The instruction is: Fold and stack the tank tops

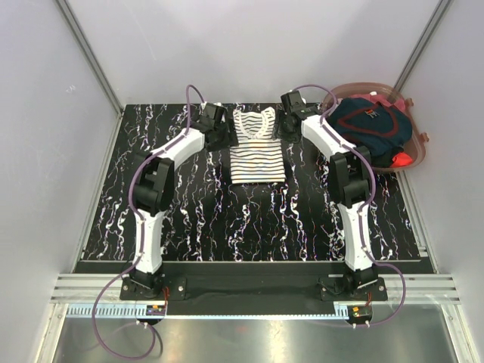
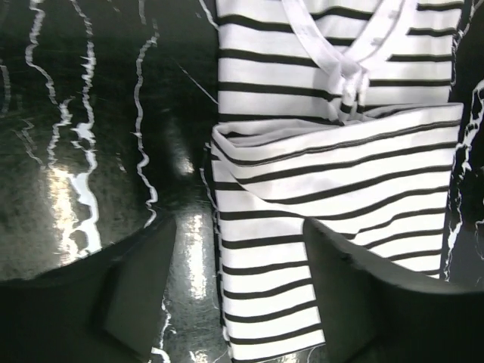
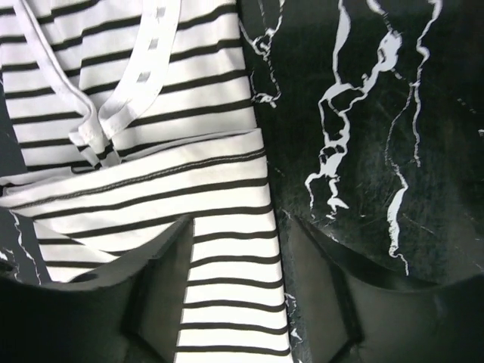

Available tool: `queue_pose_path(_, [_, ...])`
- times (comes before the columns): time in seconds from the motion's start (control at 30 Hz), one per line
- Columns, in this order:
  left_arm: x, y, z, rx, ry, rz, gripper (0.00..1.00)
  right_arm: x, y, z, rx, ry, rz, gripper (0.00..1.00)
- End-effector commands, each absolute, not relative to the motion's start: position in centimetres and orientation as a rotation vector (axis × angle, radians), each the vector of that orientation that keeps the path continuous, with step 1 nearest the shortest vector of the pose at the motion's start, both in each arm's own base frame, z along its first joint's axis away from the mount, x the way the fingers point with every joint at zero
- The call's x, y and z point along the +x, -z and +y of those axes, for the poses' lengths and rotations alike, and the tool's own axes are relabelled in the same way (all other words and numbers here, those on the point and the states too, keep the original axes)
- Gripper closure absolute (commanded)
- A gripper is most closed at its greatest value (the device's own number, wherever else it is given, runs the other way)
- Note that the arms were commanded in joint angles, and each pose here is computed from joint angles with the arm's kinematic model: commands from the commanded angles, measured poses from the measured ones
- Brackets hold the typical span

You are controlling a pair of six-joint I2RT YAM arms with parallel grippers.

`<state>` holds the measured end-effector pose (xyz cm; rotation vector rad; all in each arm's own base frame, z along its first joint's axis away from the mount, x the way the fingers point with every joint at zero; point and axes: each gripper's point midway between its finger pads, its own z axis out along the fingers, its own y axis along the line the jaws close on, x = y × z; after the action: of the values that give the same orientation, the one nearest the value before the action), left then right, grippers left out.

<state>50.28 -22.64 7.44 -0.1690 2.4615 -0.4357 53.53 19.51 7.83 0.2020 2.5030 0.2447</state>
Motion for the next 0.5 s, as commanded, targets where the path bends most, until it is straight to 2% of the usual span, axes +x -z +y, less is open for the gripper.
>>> queue_pose_path(0.0, [52.1,-12.5,-22.6,-0.152,0.491,2.324,0.24,55.6,-12.4,18.8,0.229,-0.255,2.358,0.34])
queue_pose_path(0.2, [49.6,-14.2,-21.5,-0.154,0.497,2.292,0.22,52.6,-13.9,18.8,0.210,-0.337,2.342,0.29])
queue_pose_path(0.47, [42.8,-10.3,-22.6,-0.164,0.657,2.386,0.31,46.3,-10.4,19.3,0.225,-0.483,2.477,0.44])
